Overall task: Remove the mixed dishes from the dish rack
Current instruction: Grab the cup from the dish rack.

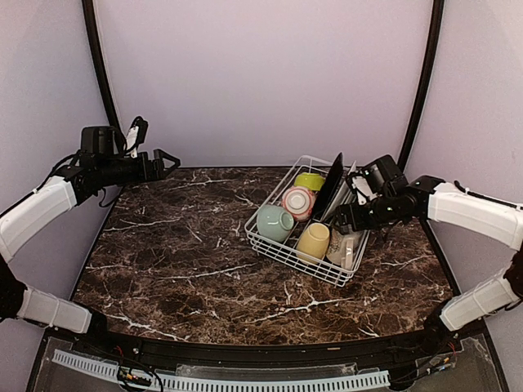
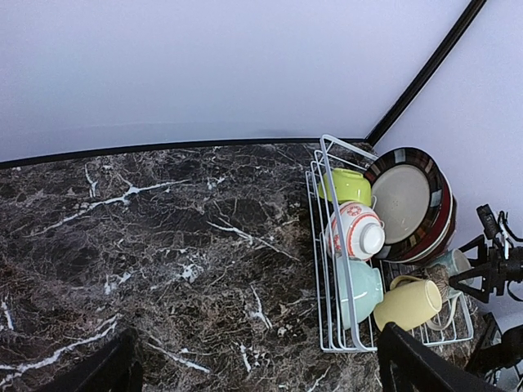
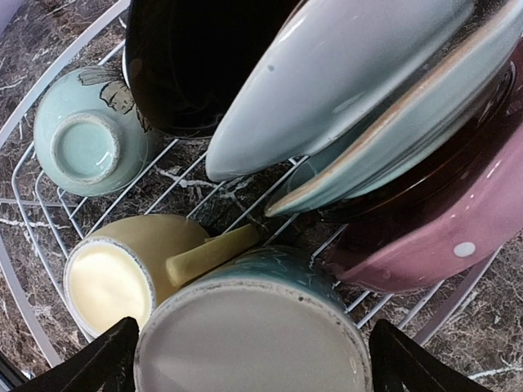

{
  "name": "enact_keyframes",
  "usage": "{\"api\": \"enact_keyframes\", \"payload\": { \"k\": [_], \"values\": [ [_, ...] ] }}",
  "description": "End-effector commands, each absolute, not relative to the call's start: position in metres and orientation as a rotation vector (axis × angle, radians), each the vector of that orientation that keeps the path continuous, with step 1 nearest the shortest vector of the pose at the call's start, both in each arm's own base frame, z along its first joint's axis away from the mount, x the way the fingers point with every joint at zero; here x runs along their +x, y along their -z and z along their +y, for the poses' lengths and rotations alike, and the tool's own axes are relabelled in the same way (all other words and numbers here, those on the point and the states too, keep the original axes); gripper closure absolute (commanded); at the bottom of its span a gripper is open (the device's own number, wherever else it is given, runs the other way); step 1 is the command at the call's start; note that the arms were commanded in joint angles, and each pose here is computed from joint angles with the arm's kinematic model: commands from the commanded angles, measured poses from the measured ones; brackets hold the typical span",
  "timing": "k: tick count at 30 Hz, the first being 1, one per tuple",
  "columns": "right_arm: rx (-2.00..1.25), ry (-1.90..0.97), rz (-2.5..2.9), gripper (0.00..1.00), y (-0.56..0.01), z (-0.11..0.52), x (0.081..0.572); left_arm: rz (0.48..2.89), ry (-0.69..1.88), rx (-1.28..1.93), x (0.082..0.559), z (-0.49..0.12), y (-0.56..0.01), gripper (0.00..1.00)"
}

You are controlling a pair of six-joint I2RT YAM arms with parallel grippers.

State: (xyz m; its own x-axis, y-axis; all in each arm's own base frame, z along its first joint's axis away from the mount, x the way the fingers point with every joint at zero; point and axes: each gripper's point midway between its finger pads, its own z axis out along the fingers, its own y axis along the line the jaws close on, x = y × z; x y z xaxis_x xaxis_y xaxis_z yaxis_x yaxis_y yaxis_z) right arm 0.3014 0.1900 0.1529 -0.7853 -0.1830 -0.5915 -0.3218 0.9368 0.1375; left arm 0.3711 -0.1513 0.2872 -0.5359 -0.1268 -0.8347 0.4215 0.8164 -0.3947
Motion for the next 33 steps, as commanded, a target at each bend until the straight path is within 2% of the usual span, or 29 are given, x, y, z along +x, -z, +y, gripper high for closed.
{"api": "enact_keyframes", "payload": {
  "k": [1, 9, 15, 33],
  "values": [
    [-0.348, -0.291, 2.464, 0.07, -0.152, 0.197, 0.309, 1.994, 0.698, 0.242, 0.367, -0.152, -0.302, 0.01],
    [-0.350, -0.249, 2.494, 0.15, -0.146, 0.197, 0.302, 1.994, 0.703, 0.240, 0.366, -0.152, -0.302, 0.01],
    [-0.353, -0.261, 2.465, 0.26, -0.159, 0.198, 0.299, 2.001, 0.695, 0.235, 0.368, -0.151, -0.300, 0.01],
    [-0.268, -0.357, 2.213, 0.56, -0.255, 0.191, 0.296, 2.006, 0.702, 0.230, 0.368, -0.152, -0.299, 0.01]
  ]
}}
